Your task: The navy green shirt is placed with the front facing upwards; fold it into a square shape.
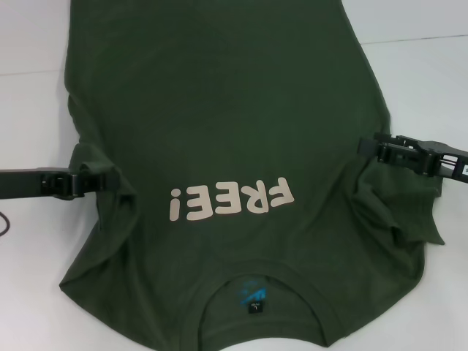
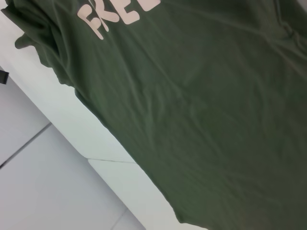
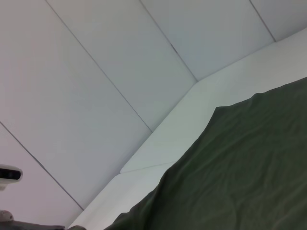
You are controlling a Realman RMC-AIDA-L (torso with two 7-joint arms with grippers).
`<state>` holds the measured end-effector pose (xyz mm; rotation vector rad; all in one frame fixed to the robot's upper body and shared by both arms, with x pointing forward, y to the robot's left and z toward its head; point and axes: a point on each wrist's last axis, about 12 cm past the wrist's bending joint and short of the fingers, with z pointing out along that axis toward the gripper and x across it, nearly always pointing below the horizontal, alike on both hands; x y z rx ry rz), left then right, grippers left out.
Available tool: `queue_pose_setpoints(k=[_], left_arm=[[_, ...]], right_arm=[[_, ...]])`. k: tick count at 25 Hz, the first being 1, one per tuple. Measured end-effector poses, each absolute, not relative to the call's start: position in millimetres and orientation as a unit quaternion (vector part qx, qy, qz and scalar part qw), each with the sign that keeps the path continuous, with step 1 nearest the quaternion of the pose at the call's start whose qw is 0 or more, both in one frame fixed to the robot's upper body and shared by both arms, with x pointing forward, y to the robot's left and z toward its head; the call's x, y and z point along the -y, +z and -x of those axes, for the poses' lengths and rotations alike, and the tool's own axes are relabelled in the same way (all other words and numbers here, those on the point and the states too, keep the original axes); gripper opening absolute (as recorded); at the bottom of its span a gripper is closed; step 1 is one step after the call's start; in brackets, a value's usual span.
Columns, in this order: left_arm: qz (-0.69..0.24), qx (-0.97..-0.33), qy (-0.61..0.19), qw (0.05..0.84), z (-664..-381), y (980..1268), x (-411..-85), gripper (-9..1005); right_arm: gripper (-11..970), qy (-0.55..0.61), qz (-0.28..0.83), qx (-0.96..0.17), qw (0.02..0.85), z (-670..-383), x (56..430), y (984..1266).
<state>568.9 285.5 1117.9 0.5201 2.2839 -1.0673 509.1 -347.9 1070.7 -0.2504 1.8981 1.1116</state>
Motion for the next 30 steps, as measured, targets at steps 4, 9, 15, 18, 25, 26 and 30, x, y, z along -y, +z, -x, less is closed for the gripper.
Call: queue_pose_setpoints(k=[4,9,15,18,25,26,30], left_arm=[[-0.199,-0.852,-0.399,0.273,-568.6,1113.3,-278.2,16],[-0.214,-0.853,-0.399,0.259,-567.4,1108.0,-270.6,66],[-0.225,-0.85,-0.4,0.258,-566.2,1104.2,-261.7,174],[-0.222,-0.852,-0.394,0.264,-567.2,1103.2,-261.9,231],[-0.228,-0.849,-0.391,0.272,-567.5,1102.9,-261.5,493],[-0.229,-0.849,-0.39,0.274,-567.8,1102.9,-261.4,576],[-0.23,-0.849,-0.386,0.278,-568.4,1102.4,-262.0,738]], right_arm=[[912,0.449,0.103,-0.767,0.448,-510.2,347.3,1071.1],[912,0.449,0.104,-0.766,0.448,-510.6,347.0,1071.3],[911,0.45,0.105,-0.767,0.446,-510.5,345.9,1070.9],[911,0.45,0.106,-0.766,0.446,-510.4,345.3,1070.6],[912,0.45,0.105,-0.766,0.448,-510.0,345.3,1070.4],[912,0.45,0.105,-0.766,0.447,-510.1,345.1,1070.4],[912,0.451,0.106,-0.765,0.448,-510.8,344.0,1070.6]])
